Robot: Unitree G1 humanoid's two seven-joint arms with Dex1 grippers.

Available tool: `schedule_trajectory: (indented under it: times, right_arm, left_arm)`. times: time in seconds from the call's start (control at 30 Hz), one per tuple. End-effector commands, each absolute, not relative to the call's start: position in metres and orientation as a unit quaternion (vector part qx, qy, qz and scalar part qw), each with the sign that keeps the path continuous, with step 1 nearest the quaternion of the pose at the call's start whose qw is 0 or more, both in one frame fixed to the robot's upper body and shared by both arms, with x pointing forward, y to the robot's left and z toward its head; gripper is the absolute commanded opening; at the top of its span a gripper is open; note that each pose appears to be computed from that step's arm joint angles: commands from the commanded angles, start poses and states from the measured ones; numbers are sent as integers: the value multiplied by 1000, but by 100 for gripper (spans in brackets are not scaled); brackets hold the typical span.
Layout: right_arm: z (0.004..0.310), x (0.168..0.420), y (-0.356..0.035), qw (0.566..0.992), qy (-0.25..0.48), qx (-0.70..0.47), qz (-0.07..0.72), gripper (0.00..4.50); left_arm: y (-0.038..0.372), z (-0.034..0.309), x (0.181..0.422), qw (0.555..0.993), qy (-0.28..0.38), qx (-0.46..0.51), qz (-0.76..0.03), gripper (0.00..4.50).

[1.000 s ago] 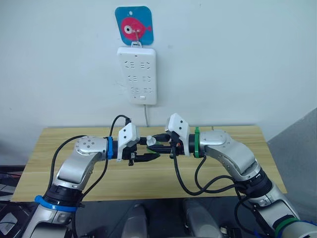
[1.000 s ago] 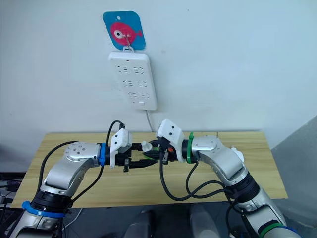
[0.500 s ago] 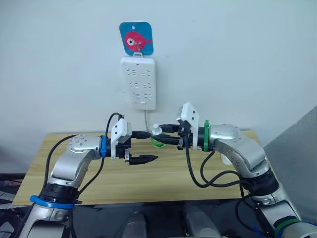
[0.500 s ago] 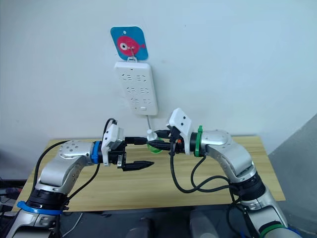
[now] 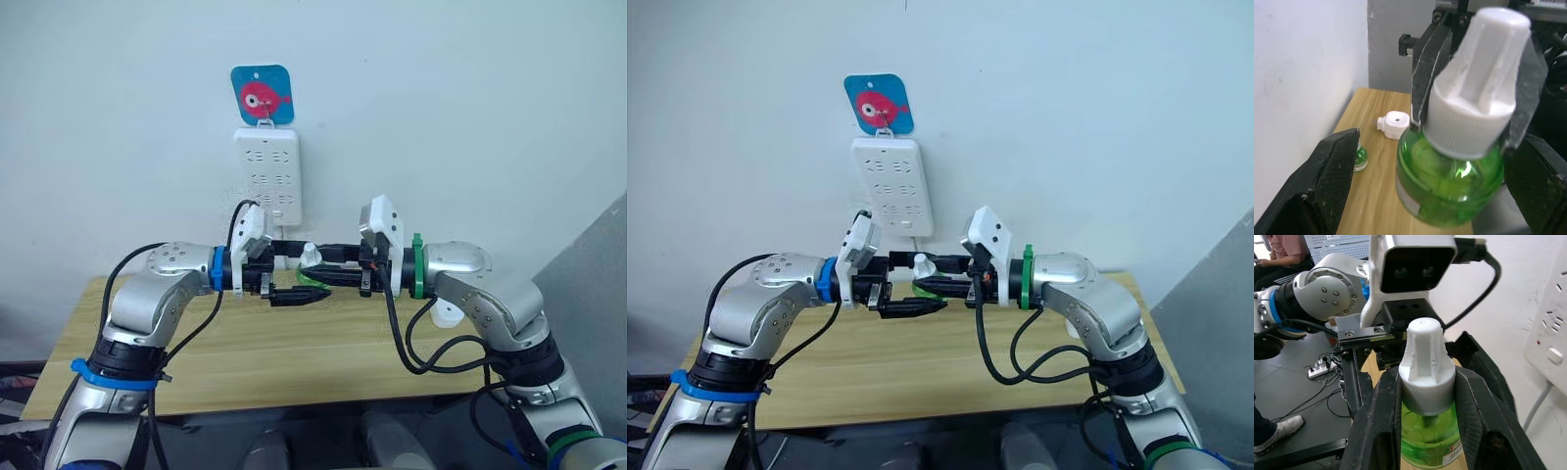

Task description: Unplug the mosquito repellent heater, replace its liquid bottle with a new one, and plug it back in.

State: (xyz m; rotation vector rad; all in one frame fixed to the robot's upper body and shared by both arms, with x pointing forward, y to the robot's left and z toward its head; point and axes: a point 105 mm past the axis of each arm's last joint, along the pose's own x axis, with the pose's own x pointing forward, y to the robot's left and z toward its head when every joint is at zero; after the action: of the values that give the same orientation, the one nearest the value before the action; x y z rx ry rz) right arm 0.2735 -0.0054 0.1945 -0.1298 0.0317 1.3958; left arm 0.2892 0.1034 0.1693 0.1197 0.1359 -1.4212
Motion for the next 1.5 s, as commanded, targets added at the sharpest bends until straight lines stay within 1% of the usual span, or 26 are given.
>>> schedule_trajectory:
  times: [0.03,0.2,0.23,0.3,0.47,0.5,0.83,0.93,0.97,1.03,1.13,1.27,1.4,1.5]
  right_arm:
    - [212,268,-5,757,-19,-60,650,112]
    - [213,268,-5,759,-18,-54,649,112]
    - [213,268,-5,758,-18,-53,649,112]
    - [212,267,-5,758,-17,-52,650,112]
    - [213,268,-6,757,-17,-49,651,112]
    - [213,267,-6,757,-17,-47,652,112]
    - [215,262,-6,748,-19,-41,663,112]
    - [216,266,-7,759,-27,-41,649,112]
    - [216,266,-8,761,-28,-41,646,184]
    - [215,267,-11,769,-31,-45,636,243]
    - [215,268,-16,787,-39,-52,613,354]
    - [215,265,-17,808,-48,-42,586,354]
    - [207,275,-8,847,-50,-40,527,354]
    - [201,273,1,850,-45,-36,523,354]
  left_arm:
    - [96,181,282,739,44,60,-670,450]
    - [94,181,280,739,42,56,-670,450]
    - [94,182,281,740,40,54,-669,420]
    - [94,183,281,740,40,51,-670,392]
    - [98,178,279,737,53,62,-671,236]
    - [98,177,279,738,54,62,-669,230]
    - [98,176,280,741,56,57,-667,230]
    - [99,175,282,745,58,58,-662,230]
    - [99,175,283,747,58,57,-660,230]
    - [99,174,285,752,57,58,-654,230]
    - [99,171,290,763,55,61,-641,230]
    - [98,167,296,780,46,71,-620,230]
    - [93,163,302,790,31,84,-606,230]
    - [90,163,304,793,25,85,-602,230]
